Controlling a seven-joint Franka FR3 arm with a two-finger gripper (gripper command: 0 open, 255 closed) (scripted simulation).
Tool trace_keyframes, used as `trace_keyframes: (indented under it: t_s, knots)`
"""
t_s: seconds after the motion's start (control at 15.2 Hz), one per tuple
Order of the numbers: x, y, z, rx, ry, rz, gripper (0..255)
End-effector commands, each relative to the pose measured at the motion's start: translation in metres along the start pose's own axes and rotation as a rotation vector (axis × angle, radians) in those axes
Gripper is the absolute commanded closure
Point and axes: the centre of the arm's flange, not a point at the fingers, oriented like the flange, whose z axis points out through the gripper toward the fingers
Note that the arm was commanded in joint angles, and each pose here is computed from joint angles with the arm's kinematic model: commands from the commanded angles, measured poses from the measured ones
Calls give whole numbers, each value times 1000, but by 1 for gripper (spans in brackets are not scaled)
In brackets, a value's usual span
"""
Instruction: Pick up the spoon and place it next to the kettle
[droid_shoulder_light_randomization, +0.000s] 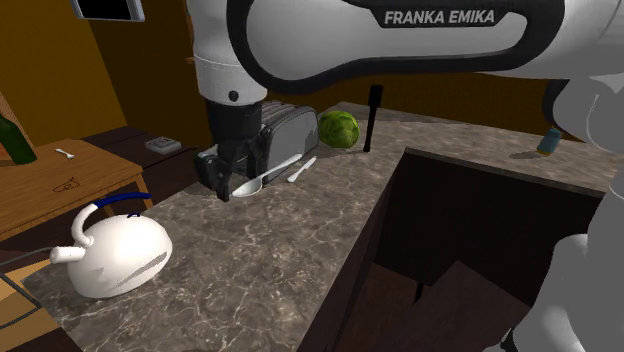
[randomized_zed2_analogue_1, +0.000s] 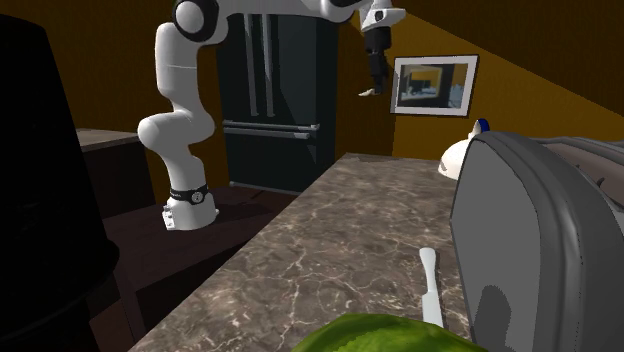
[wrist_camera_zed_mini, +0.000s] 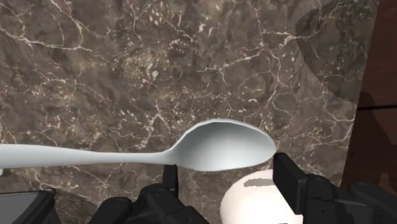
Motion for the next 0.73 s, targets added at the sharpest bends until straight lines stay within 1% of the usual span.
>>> trace_keyframes:
  t_s: [0.0,0.53,0.59,0.66]
  knots:
    - [5,-24,-2,0,0,3,255]
    - [26,-128,-3,0,0,3,255]
    - [28,-137,-3,0,0,3,255]
    - [27,-137,2,0,0,3,255]
